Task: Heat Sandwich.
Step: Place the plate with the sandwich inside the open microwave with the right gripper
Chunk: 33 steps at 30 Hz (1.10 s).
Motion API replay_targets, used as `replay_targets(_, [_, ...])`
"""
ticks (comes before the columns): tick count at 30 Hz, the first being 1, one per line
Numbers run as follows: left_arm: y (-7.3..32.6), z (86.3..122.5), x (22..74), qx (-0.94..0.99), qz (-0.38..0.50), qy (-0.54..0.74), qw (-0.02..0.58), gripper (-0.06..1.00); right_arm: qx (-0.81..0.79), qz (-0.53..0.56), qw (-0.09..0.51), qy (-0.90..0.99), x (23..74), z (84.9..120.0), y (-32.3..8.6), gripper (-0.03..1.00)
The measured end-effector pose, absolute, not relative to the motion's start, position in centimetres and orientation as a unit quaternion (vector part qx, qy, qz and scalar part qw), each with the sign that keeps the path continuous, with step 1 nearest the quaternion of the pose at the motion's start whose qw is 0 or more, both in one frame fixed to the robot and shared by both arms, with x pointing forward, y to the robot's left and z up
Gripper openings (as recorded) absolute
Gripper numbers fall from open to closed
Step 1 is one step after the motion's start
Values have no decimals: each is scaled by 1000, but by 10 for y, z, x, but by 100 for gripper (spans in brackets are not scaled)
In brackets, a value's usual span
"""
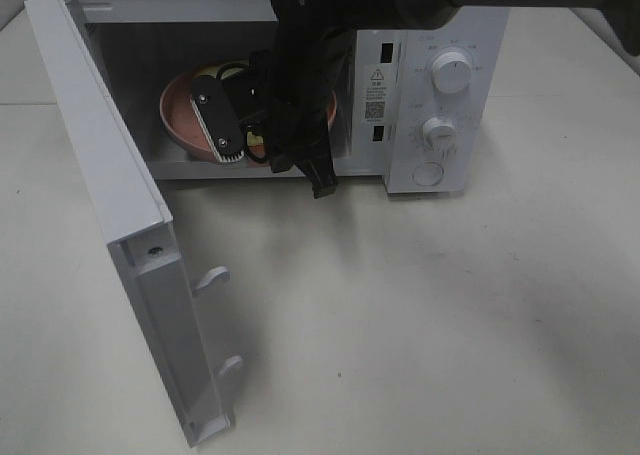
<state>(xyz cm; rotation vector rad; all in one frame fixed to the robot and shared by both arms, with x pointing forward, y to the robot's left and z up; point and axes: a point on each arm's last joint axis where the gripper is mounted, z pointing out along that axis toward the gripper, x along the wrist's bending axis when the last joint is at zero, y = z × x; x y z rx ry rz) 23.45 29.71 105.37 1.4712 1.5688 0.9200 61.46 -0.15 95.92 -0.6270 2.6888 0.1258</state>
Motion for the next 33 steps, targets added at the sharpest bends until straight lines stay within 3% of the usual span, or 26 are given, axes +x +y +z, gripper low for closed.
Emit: replay_targets(33, [297,1054,235,579,362,617,391,97,-164,63,203,963,642,939,11,6])
